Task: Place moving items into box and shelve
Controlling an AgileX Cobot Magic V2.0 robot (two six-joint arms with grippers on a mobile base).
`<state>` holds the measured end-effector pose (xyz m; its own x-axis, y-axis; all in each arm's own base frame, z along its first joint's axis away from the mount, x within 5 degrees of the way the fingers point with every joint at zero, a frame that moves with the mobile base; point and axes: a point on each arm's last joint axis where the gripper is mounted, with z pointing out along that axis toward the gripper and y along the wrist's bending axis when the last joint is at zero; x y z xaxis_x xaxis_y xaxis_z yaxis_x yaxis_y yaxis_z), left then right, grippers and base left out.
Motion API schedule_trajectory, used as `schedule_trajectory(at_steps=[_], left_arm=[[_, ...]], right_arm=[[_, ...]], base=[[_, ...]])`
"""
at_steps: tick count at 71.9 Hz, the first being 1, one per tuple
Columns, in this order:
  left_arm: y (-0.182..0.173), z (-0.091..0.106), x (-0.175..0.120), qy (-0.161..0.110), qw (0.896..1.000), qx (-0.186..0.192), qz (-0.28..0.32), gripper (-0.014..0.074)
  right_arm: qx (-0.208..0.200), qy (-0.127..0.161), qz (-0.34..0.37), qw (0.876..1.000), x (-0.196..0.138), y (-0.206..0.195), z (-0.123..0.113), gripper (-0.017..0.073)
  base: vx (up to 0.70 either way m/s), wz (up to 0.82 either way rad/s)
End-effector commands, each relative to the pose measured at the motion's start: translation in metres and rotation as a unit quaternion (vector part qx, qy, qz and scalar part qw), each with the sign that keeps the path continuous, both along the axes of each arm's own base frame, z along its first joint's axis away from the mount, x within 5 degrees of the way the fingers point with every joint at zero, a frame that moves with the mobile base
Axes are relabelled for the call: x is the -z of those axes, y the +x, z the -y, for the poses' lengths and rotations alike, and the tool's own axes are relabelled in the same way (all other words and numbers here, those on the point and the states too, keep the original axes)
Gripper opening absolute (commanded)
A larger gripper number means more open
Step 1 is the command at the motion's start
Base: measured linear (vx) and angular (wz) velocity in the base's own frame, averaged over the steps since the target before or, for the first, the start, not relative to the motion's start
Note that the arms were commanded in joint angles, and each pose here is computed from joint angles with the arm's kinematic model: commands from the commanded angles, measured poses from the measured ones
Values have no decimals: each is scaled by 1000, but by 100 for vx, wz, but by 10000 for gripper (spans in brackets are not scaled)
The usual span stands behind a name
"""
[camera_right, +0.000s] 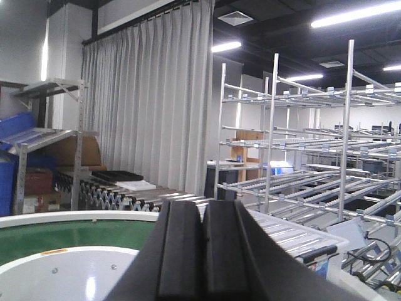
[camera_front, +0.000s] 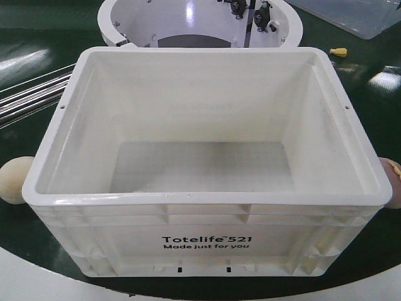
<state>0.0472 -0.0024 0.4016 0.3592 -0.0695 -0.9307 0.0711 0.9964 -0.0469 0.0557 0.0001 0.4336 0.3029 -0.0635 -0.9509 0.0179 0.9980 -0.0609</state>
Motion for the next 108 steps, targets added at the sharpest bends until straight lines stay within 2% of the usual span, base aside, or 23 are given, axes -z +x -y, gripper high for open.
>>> schedule_trajectory(at_steps=[1, 5, 11, 37, 40, 46, 48, 54, 57, 62, 66, 68, 73, 79, 85, 93, 100, 108], left_arm=[[14, 1, -26, 19, 999, -7, 33, -6], [24, 2, -31, 29, 999, -10, 30, -6], [44, 3, -30, 32, 999, -8, 15, -6], [103, 6, -5, 39, 995, -6, -89, 1], [108, 6, -2, 47, 994, -8, -100, 1], [118, 4, 3, 83, 990, -25, -115, 3], [120, 2, 5, 92, 988, -32, -119, 3], [124, -4, 7, 82, 987, -49, -127, 3], [124, -8, 7, 70, 987, -58, -129, 3], [124, -17, 9, 48, 986, -78, -138, 3], [123, -23, 11, 35, 983, -94, -154, 3], [123, -25, 13, 32, 981, -100, -162, 3], [123, -29, 16, 32, 977, -111, -181, 3], [122, -33, 20, 36, 971, -125, -201, 3], [122, -34, 20, 38, 970, -127, -204, 5], [123, -34, 23, 20, 968, -124, -216, 15], [128, -36, 34, 14, 956, -124, -265, 50], [136, -38, 48, -4, 940, -123, -317, 133]], right_arm=[[9, -22, 25, 999, -23, 17, 0, -4], [12, -33, 9, 999, -27, 32, 0, -4], [15, -46, -18, 999, -25, 54, 0, -4], [11, -51, -123, 991, 5, 122, 0, -4], [14, -65, -134, 989, 9, 129, 1, -4], [22, -107, -149, 983, 15, 138, 1, -4], [22, -111, -151, 982, 16, 139, 1, -4], [21, -93, -155, 983, 17, 141, 2, -4], [26, -60, -156, 986, 17, 141, 6, -4], [54, 13, -157, 986, 18, 140, 21, -4], [96, 38, -163, 981, 19, 137, 38, -4], [125, 36, -170, 977, 21, 135, 49, -4], [166, 43, -193, 966, 26, 130, 64, -4], [188, 52, -224, 955, 32, 128, 73, -4], [182, 57, -243, 951, 37, 131, 72, -1], [168, 56, -287, 942, 49, 141, 69, 11], [150, 27, -349, 925, 65, 152, 65, 61], [131, 1, -384, 914, 77, 164, 61, 158]], base=[[0, 0], [0, 0], [0, 0], [0, 0], [0, 0], [0, 0], [0, 0], [0, 0], [0, 0], [0, 0], [0, 0], [0, 0], [0, 0], [0, 0], [0, 0], [0, 0], [0, 0], [0, 0]])
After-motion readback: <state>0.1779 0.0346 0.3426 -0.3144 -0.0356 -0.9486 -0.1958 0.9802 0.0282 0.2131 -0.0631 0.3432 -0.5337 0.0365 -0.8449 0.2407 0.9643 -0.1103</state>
